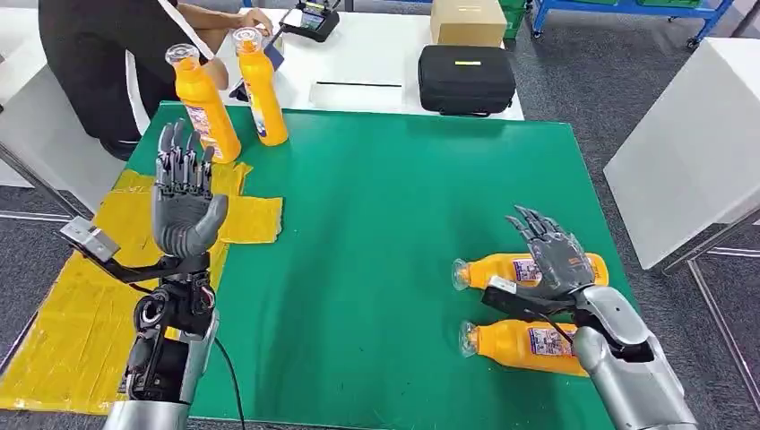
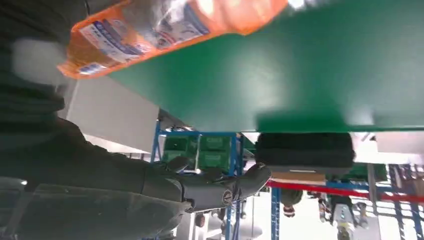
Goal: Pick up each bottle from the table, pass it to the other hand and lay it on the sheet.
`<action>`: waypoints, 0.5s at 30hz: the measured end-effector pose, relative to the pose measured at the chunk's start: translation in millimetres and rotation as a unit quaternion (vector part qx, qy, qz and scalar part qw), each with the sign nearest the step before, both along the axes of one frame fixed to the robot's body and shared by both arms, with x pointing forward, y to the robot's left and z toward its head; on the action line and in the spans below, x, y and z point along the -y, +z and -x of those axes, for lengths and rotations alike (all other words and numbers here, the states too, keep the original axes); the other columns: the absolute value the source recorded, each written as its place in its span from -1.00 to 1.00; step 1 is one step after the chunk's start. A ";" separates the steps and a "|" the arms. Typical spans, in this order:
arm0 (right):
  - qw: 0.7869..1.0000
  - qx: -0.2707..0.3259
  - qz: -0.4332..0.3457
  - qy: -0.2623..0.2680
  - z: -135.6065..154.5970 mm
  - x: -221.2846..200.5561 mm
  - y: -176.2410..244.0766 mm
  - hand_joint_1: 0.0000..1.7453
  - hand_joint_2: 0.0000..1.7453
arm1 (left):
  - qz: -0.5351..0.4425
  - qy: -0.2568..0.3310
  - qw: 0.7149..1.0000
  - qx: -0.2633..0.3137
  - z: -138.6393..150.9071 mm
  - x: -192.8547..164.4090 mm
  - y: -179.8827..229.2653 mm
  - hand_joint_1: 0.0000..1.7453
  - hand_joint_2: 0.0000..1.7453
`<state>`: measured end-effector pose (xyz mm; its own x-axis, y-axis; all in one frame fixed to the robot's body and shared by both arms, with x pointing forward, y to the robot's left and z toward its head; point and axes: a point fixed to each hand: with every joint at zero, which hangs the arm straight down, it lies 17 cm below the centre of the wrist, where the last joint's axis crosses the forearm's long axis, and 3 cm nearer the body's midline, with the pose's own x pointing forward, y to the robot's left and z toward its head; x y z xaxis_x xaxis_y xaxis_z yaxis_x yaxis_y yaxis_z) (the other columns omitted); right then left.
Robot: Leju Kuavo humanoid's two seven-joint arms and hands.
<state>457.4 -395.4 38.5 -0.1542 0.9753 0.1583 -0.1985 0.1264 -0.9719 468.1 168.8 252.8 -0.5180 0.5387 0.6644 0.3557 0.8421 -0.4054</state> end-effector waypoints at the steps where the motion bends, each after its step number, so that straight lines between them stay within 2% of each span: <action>1: 1.000 -0.002 0.007 -0.007 -1.0 4.5 -2.0 -1.00 1.00 | -0.001 0.000 1.000 -0.001 -0.3 -0.4 -1.0 -1.00 1.00; 15: 0.997 -0.025 0.029 -0.065 -14.7 53.8 -18.3 -1.00 1.00 | -0.002 0.003 1.000 -0.012 -2.5 -0.8 -8.6 -1.00 1.00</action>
